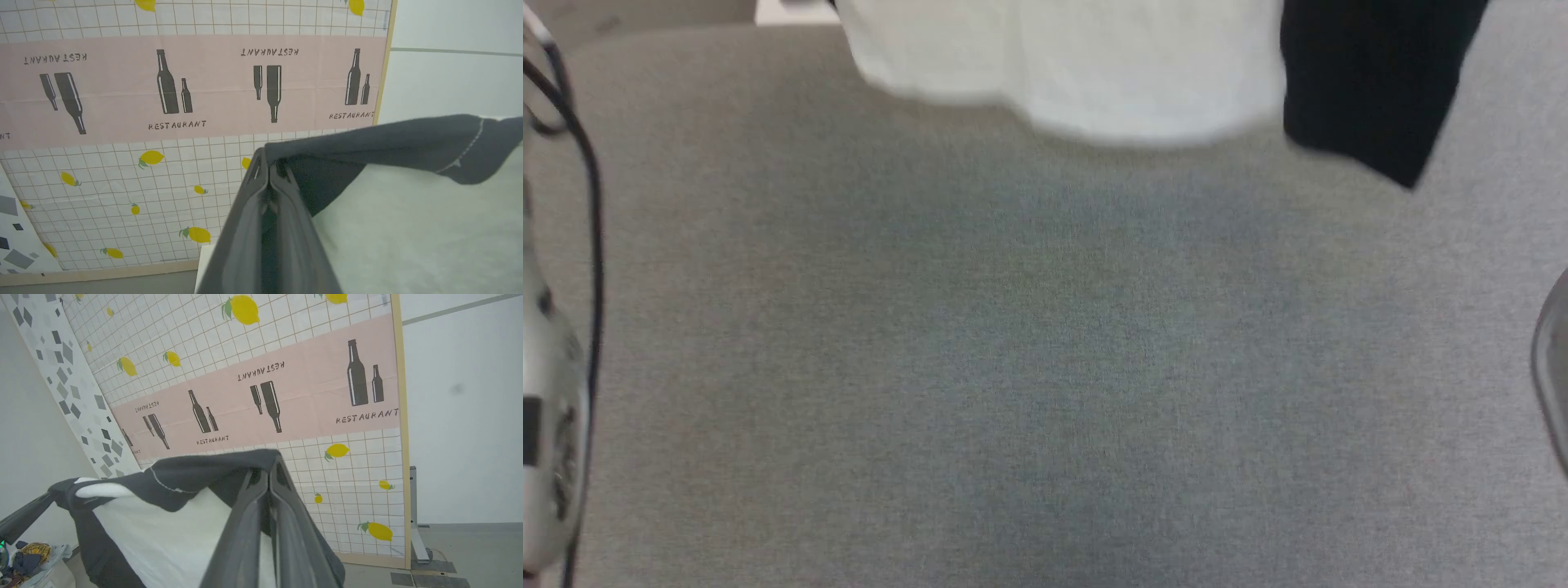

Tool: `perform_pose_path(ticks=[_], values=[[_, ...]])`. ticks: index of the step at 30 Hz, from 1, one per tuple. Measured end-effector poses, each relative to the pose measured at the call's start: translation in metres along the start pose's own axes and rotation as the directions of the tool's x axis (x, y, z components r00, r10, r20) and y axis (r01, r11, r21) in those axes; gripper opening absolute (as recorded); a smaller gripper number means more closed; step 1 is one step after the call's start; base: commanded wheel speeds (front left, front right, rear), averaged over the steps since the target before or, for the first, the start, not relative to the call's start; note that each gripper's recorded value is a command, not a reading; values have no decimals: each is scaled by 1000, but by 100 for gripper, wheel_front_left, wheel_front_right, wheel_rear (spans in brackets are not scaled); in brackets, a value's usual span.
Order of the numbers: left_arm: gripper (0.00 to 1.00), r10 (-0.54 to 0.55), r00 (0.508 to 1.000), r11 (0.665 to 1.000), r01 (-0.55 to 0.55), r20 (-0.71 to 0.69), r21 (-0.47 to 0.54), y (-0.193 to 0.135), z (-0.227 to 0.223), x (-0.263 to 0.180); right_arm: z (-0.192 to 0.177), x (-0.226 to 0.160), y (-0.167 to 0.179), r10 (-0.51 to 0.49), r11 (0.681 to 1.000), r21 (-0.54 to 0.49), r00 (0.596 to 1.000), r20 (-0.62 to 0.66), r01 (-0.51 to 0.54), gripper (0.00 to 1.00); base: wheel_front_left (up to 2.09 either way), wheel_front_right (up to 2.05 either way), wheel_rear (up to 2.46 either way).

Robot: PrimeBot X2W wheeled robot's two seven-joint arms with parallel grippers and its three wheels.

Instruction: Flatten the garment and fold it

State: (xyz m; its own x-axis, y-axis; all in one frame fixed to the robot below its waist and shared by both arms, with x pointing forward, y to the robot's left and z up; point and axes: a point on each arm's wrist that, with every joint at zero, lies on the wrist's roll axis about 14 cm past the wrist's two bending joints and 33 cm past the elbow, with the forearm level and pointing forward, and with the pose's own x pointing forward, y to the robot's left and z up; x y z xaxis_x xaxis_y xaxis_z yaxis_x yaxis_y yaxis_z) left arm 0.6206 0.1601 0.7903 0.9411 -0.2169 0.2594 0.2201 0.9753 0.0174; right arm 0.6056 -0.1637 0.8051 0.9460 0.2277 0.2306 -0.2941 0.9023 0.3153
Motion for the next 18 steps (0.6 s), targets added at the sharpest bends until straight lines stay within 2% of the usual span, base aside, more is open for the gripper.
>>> perform_pose_path(ticks=[3, 7, 13, 18], values=[[0, 24, 998, 999, -26, 55, 42, 7, -2, 21, -2, 21, -7, -12, 1000, -16, 999, 47, 13, 0, 0, 0, 0], [0, 44, 997, 998, -47, 67, 43, 15, -33, 45, -24, 46, -22, -37, 999, -23, 997, 66, 38, 0, 0, 0, 0], [0, 49, 999, 999, -48, -5, 18, 22, -117, 62, -103, 69, -54, -79, 997, -13, 995, -53, 79, 0, 0, 0, 0], [0, 42, 995, 999, -44, -88, -17, 24, -181, 54, -162, 66, -73, -93, 996, 0, 983, -161, 94, 0, 0, 0, 0]])
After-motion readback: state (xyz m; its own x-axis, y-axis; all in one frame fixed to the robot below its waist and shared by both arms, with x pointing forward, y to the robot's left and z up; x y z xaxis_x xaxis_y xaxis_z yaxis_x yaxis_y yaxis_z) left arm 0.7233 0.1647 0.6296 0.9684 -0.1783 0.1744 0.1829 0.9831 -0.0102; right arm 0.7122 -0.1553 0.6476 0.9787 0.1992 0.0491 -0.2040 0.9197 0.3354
